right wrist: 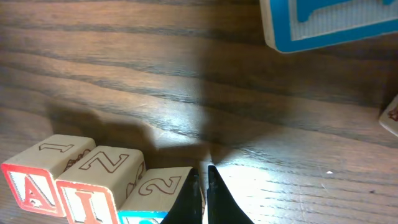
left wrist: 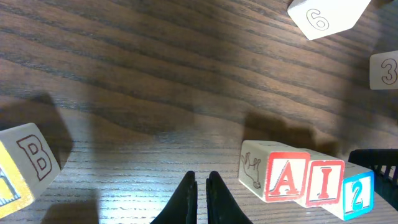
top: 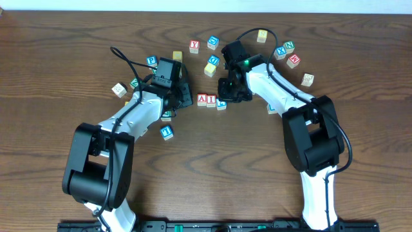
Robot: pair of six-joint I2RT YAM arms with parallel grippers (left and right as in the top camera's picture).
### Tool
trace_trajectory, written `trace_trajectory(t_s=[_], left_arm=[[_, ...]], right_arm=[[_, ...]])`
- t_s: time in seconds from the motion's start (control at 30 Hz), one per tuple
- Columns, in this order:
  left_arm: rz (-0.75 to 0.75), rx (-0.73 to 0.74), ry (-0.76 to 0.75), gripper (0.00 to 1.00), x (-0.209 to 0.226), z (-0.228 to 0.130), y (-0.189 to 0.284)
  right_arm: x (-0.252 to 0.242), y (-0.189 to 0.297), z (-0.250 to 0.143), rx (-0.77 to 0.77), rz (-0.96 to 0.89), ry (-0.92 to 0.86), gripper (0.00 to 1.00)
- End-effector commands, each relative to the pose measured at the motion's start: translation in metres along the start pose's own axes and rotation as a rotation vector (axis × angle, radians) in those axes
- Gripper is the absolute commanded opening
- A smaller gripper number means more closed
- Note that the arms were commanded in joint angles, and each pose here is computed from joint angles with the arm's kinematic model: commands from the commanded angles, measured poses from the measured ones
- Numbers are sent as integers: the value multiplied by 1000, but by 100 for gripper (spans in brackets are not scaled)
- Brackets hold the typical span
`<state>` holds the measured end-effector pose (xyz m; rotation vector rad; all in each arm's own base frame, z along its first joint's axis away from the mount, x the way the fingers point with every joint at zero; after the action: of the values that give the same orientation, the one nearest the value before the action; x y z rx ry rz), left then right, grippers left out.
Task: Spell out AI2
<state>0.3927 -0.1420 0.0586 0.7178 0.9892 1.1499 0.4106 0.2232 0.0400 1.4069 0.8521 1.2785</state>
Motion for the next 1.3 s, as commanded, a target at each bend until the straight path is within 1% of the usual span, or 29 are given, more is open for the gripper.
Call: trace_trajectory(t_s=[0.0, 0.13, 0.3, 0.4, 0.63, 0.8, 1.27], left_arm=[[11, 26, -10, 7, 4, -7, -6], [11, 27, -10, 7, 5, -7, -6], [12, 26, -11, 8, 5, -7, -6], [12, 26, -11, 7, 5, -7, -6], [12, 26, -10, 7, 5, -7, -6], [17, 28, -10, 7, 6, -8, -6], [17, 29, -10, 7, 5, -8, -6]], right_arm=[[8, -6, -9, 18, 5, 4, 1], [7, -3, -5, 6, 0, 15, 1], [7, 18, 4, -10, 1, 38, 1], [2, 27, 1, 0, -21, 41, 2], [1, 21, -26, 88, -65, 67, 1], [11, 18, -37, 96, -66, 102, 1], [22, 16, -30, 46, -37, 122, 1]])
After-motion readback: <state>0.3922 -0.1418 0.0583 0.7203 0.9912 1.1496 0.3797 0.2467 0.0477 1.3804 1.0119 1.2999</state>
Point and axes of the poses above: each gripper's point midway between its finger pads, its own y axis back along the fingers, its own x axis along the line the jaws close on, z = x × y, the point moved 3 cm from there along y, back along the fingers, and after that the axes turned 12 degrees about -y, right-handed, at the moved point
